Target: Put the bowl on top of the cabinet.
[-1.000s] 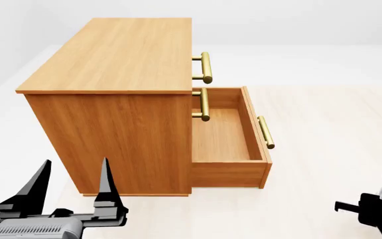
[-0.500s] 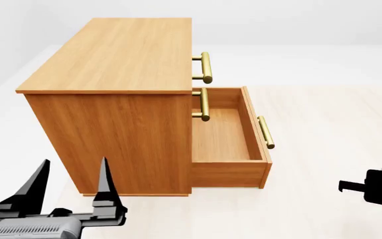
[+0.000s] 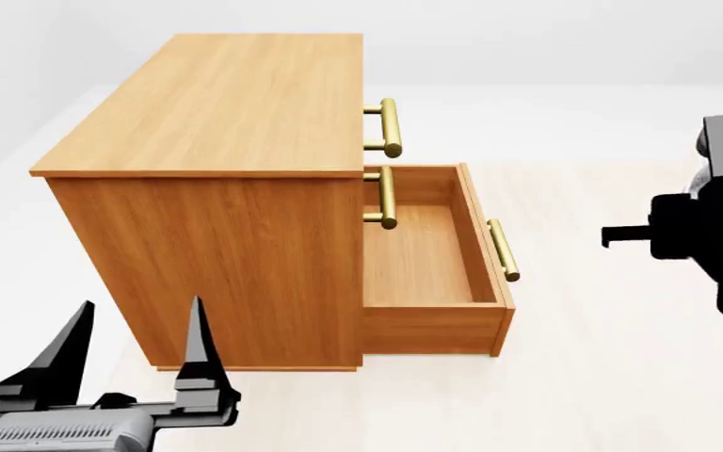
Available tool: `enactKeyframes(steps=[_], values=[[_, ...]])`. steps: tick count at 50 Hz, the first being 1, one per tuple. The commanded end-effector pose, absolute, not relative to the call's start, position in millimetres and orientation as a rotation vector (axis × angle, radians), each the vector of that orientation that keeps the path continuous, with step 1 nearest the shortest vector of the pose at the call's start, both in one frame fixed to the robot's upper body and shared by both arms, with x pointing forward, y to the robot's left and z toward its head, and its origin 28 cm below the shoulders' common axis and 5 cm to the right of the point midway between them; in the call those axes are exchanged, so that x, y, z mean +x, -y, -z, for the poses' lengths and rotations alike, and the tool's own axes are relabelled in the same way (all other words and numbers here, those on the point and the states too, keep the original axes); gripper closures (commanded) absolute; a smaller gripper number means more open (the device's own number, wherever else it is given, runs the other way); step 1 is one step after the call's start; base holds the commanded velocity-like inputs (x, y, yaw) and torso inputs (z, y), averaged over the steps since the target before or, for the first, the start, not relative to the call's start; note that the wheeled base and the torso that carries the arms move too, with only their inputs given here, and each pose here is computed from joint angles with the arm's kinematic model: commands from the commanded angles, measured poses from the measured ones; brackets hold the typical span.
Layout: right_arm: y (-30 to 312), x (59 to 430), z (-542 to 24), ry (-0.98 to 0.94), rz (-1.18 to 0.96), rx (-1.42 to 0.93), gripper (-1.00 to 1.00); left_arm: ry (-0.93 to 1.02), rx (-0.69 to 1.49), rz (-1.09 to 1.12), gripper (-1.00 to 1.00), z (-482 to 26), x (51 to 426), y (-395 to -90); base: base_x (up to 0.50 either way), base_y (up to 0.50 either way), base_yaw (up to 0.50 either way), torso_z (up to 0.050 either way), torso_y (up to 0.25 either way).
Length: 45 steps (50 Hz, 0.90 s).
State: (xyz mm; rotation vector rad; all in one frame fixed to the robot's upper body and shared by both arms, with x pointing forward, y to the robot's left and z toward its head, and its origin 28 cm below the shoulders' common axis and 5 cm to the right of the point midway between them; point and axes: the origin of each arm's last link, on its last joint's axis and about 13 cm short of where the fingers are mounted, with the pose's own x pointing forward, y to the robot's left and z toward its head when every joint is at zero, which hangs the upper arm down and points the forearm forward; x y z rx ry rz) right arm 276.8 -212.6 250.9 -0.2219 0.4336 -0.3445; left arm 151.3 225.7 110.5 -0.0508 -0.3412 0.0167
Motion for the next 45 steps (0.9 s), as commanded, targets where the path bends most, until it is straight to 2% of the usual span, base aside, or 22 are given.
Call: enactKeyframes(steps=[1,18,45], values=[[190,304,-300,-0.386,0.315,-0.279,1.0,0.34,-0.051,-0.015,-1.0,-110,151,-226,0.0,0.0,0.0,0.0,0.0],[135,344,-368,-0.35,0.2,-0.372,1.0,0.336,-0.055,-0.014,-1.0,-110,151,-226,0.0,0.0,0.0,0.0,0.0],[58,362,-421,-0.337,0.002,-0.425,1.0,0.333,-0.064,-0.008,-1.0,-111,150,-227,0.0,0.0,0.0,0.0,0.001]])
